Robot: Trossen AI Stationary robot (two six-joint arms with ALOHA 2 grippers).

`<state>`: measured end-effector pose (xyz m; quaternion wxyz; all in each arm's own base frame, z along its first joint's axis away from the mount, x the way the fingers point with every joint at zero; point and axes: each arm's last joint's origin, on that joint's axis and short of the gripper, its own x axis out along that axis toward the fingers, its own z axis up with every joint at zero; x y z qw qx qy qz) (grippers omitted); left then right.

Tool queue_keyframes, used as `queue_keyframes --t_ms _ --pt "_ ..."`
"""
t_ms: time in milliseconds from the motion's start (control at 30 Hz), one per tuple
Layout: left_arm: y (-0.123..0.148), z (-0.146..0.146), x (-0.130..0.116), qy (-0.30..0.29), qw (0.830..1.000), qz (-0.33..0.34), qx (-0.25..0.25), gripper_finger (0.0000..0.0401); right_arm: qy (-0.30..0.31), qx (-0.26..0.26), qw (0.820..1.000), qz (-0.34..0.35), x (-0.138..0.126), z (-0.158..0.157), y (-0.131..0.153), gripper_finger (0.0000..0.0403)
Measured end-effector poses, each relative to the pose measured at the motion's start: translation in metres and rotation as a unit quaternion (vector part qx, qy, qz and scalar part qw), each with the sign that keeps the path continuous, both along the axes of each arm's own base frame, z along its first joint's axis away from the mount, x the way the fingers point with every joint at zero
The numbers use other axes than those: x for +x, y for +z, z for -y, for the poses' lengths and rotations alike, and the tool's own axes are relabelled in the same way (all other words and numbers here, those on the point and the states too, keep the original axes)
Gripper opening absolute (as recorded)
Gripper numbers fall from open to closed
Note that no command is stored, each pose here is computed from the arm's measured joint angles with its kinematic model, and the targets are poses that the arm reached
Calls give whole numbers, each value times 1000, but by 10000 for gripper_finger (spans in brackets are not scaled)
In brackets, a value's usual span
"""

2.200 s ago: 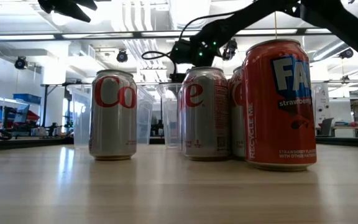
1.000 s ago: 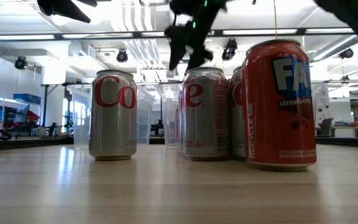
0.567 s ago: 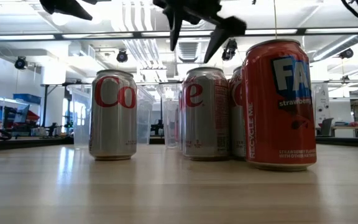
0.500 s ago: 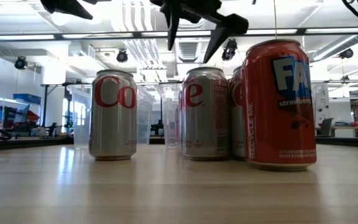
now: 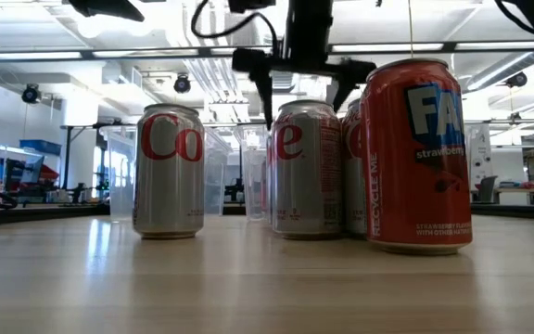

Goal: Sort soda cans
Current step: Put the red soda can into the middle white bin

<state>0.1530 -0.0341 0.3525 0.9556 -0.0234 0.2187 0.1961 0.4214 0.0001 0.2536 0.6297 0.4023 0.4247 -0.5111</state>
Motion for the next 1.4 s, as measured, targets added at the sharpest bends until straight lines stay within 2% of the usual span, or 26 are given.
queue_keyframes --t_ms 300,467,600,867,933,1067,1233,1400 --pt "-1 0 1 6 1000 3 -11 345 -15 5 1000 19 7 15 -24 361" --pt "-1 1 2 11 1000 4 -18 345 -14 0 1000 -11 9 25 -45 361" --pt "-3 1 4 13 1000 2 -20 345 -12 -1 1000 -11 9 27 -49 360" --pt "-8 2 7 17 1000 -6 -23 345 -3 14 1000 -5 11 24 -46 293" --pt "-9 3 8 18 1000 -7 -24 345 11 20 1000 -1 13 19 -43 293" --pt "-9 3 8 18 1000 -7 -24 345 52 33 998 34 17 4 -16 293" --pt "-9 2 7 18 1000 -6 -24 345 98 29 987 123 19 -13 44 293" --pt "-9 2 7 17 1000 -7 -21 345 144 3 974 174 12 -19 101 295"
